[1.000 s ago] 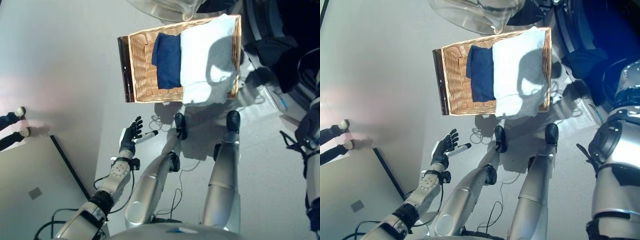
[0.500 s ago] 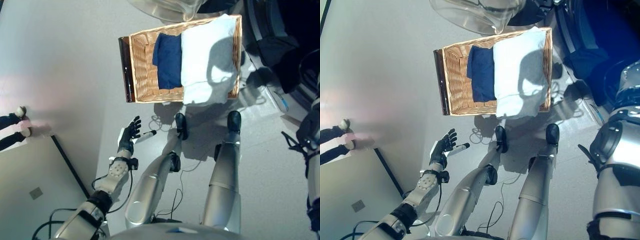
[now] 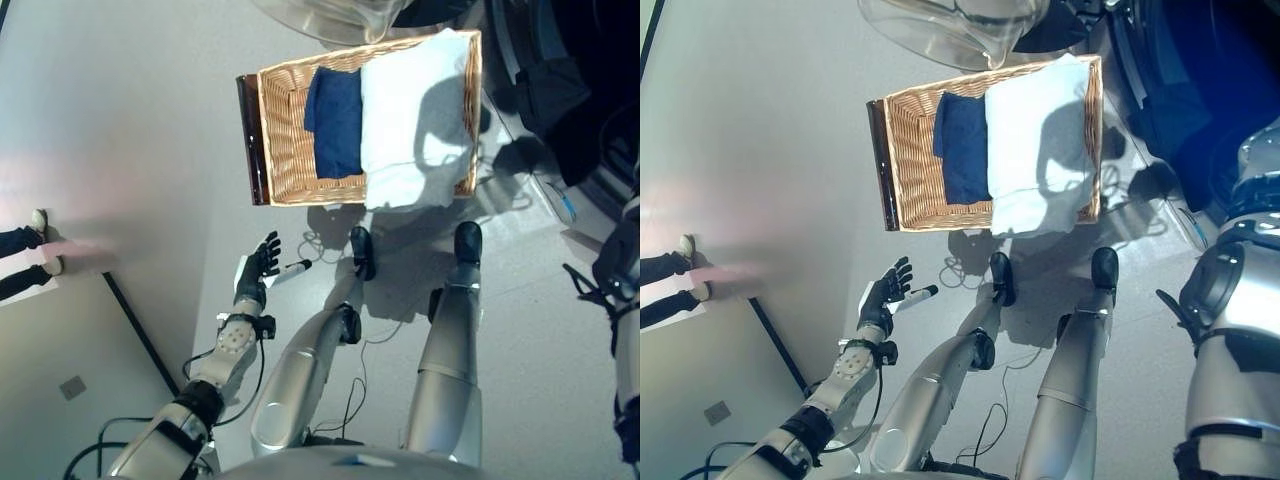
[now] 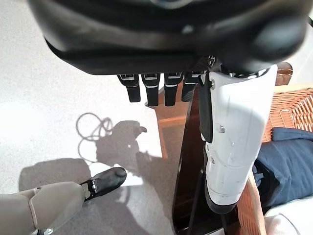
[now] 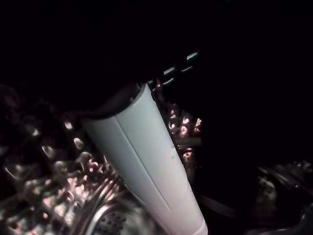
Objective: Pick up the clothes and place them into the washing machine
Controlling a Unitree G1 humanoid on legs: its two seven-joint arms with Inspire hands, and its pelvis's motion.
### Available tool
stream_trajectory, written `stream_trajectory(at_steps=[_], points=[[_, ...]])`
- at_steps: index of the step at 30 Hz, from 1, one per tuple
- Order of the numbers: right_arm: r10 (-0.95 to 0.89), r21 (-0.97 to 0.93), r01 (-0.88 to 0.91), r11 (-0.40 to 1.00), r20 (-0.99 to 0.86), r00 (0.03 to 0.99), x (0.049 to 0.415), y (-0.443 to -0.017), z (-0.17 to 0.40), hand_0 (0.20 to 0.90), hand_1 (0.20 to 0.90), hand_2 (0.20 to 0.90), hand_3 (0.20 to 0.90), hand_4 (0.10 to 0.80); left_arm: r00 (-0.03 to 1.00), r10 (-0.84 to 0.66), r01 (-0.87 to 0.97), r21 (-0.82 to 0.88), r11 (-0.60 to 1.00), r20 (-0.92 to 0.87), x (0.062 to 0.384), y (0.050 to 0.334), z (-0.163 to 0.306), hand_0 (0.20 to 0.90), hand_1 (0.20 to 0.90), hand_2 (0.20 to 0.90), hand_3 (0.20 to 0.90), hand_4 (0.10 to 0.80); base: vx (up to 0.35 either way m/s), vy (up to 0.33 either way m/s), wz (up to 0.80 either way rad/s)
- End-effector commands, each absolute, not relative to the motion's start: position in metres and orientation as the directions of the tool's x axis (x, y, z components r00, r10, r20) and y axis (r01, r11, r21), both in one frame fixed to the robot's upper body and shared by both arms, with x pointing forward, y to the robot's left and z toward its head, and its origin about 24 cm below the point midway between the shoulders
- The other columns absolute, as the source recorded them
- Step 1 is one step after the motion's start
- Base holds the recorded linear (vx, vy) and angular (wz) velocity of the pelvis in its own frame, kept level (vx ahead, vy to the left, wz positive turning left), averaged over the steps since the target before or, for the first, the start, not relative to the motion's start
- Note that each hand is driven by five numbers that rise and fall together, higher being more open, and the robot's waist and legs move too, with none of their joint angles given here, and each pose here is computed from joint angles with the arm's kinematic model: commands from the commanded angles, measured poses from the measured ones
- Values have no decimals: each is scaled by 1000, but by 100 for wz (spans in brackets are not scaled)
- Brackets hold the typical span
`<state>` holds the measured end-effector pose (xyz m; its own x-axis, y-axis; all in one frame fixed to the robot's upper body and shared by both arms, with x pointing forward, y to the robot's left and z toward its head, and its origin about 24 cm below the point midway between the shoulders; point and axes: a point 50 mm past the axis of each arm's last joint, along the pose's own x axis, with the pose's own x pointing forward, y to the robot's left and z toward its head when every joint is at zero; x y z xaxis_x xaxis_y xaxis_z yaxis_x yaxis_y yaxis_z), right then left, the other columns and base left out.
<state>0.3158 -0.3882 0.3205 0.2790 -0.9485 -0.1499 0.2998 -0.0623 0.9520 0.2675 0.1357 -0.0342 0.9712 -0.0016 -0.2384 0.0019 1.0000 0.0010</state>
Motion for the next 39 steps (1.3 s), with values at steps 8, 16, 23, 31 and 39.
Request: stream_trajectory(at_steps=[8, 16, 23, 31, 39], points=[[-961, 734, 651, 192, 275, -27, 269, -408, 383, 900, 900, 900, 900, 800, 976, 72, -69, 22, 997, -204, 254, 158, -36, 900, 900, 900, 900, 800, -12, 2, 0], [-760, 58, 996, 63, 650, 10, 299, -389, 355, 900, 900, 900, 900, 800, 985, 119, -113, 50, 992, -124, 259, 174, -22, 900, 900, 900, 900, 800, -9, 11, -2], [-682, -163, 985, -50, 726, 86, 319, -373, 321, 900, 900, 900, 900, 800, 985, 138, -134, 43, 990, -105, 263, 169, -19, 900, 900, 900, 900, 800, -1, 37, -5], [-656, -227, 971, 78, 722, 222, 344, -333, 273, 900, 900, 900, 900, 800, 980, 165, -161, 45, 986, -111, 266, 167, -20, 900, 900, 900, 900, 800, 9, 14, -4], [-587, -251, 869, 427, 654, 477, 356, -280, 209, 900, 900, 900, 900, 800, 975, 182, -176, 55, 983, -130, 261, 168, -25, 900, 900, 900, 900, 800, 4, 3, -5]])
